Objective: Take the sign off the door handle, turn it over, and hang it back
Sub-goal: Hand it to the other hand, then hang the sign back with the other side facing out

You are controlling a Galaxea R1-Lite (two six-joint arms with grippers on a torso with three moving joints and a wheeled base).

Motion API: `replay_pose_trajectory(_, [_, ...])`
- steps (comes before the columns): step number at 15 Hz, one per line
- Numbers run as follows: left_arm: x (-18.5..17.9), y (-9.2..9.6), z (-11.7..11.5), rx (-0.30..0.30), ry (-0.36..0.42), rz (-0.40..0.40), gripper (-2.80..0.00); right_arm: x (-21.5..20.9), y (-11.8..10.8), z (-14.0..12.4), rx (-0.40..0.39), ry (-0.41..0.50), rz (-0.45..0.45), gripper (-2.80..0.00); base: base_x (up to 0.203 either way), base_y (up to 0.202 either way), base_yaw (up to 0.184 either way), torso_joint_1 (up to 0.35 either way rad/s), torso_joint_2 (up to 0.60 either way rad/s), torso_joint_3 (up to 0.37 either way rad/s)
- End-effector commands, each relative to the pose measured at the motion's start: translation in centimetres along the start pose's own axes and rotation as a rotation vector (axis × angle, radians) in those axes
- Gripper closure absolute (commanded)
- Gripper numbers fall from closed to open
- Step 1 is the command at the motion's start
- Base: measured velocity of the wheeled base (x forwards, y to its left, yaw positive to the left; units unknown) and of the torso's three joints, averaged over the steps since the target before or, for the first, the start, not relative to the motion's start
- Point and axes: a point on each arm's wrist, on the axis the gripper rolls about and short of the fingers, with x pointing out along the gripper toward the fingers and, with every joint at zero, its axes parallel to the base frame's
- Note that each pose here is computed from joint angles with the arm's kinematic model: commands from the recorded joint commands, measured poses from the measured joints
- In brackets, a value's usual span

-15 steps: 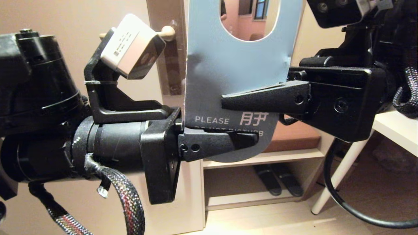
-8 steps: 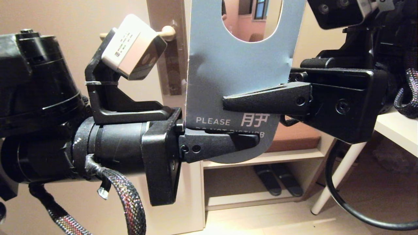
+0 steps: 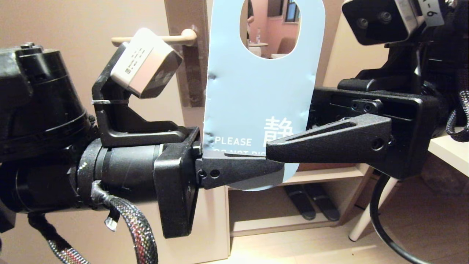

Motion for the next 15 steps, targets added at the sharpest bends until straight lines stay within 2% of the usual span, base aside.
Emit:
replay_pose_trajectory(1, [-0.6, -0.4, -0.2, 0.002, -0.002, -0.006, 0.0, -0.4, 0.2, 0.0, -0.002, -0.006, -0.017, -2.8, 0.0, 0.0, 0.0, 0.0, 0.0, 0.0])
replay_pose_trajectory(4, [-1.5, -0.9, -0.6, 0.003, -0.005, 0.006, 0.0, -2.3, 0.3, -0.6, 0.016, -0.019, -0.108, -2.8, 0.0, 0.0, 0.0, 0.0, 0.0, 0.0])
replay_pose_trajectory(9, [-3.4, -1.3, -0.4, 0.02, -0.051, 0.085, 0.0, -6.2, 1.0, -2.0, 0.012, -0.057, -0.251, -2.8, 0.0, 0.0, 0.0, 0.0, 0.0, 0.0])
replay_pose_trajectory(13, [-5.9, -2.7, -0.9, 0.041, -0.09, 0.128, 0.0, -8.3, 2.7, -2.8, 0.004, -0.112, -0.467, -2.8, 0.0, 0.0, 0.0, 0.0, 0.0, 0.0])
replay_pose_trajectory(15, [-7.3, -3.6, -1.3, 0.052, -0.12, 0.169, 0.0, -8.9, 3.8, -3.3, -0.008, -0.133, -0.544, -2.8, 0.0, 0.0, 0.0, 0.0, 0.0, 0.0])
